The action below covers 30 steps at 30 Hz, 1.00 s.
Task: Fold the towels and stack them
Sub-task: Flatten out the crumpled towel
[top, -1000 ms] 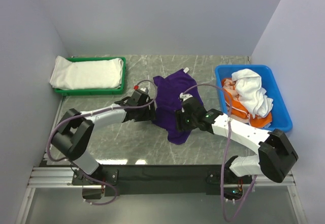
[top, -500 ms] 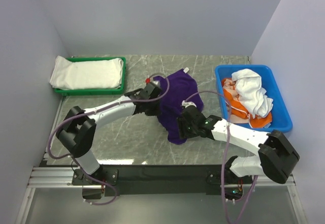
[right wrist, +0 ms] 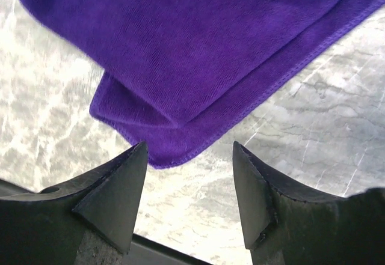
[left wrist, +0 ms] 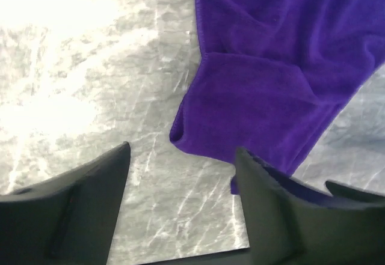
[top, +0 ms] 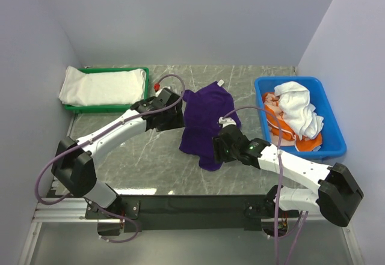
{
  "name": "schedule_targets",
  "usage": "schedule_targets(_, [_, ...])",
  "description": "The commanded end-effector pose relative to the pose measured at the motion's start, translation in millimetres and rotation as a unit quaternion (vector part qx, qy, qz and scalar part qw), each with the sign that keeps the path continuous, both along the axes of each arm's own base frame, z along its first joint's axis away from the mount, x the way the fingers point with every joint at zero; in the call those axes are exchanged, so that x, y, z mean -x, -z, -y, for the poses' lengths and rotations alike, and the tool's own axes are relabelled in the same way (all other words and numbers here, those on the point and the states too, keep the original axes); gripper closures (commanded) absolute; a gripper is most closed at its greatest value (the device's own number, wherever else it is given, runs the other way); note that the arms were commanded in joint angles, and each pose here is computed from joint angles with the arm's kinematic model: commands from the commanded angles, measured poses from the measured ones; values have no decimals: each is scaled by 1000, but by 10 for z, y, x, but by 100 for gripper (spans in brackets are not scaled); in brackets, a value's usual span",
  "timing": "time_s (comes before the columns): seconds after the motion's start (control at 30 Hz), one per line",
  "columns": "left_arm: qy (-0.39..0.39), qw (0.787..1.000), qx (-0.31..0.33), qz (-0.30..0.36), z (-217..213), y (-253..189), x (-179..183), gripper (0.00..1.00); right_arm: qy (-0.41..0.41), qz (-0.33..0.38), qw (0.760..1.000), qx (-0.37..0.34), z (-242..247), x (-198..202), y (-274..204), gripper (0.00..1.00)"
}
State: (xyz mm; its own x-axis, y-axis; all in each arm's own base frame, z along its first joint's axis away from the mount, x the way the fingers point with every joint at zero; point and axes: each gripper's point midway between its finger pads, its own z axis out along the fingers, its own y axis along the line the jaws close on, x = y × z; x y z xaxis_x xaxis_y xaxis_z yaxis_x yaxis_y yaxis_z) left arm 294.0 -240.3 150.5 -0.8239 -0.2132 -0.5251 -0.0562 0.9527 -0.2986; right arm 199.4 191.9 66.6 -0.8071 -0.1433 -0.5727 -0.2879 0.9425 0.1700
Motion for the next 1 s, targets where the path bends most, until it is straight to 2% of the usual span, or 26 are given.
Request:
schedule_targets(0.0, [3, 999, 8, 33, 8, -161, -109, 22, -58, -6, 998, -4, -121, 120, -32, 35])
schedule_targets(0.13, [0, 1000, -3, 23, -101, 19, -63, 14, -101, -2, 995, 4, -321, 162, -44, 36])
schedule_targets(0.33, [-37, 999, -3, 6, -549, 218, -127, 12, -127, 12, 991, 42, -727, 128, -119, 34])
schedule_targets(0.5, [-65, 998, -6, 16, -889, 223, -207, 11, -100, 13, 989, 109, -892, 49, 4, 34])
schedule_targets(0.53, [-66, 998, -7, 15, -926, 248, -183, 11, -90, -3, 986, 141, -837, 76, 146, 34])
schedule_targets(0.67, [-70, 997, -3, 13, -995, 315, -121, 10, -58, 7, 974, 220, -763, 7, 233, 35])
schedule_targets(0.77, [-68, 998, 1, 8, -1002, 378, -55, 10, -61, 9, 967, 247, -741, 41, 287, 43])
schedule_targets(0.87, [-65, 998, 6, 2, -998, 425, -7, 11, -61, 21, 964, 257, -700, 42, 222, 75])
schedule_targets(0.9, [-65, 998, 7, 1, -998, 440, 7, 12, -61, 26, 964, 258, -693, 36, 177, 96])
schedule_targets(0.97, [-60, 998, 14, 2, -976, 424, 24, 12, -73, 46, 963, 254, -683, 23, -34, 100])
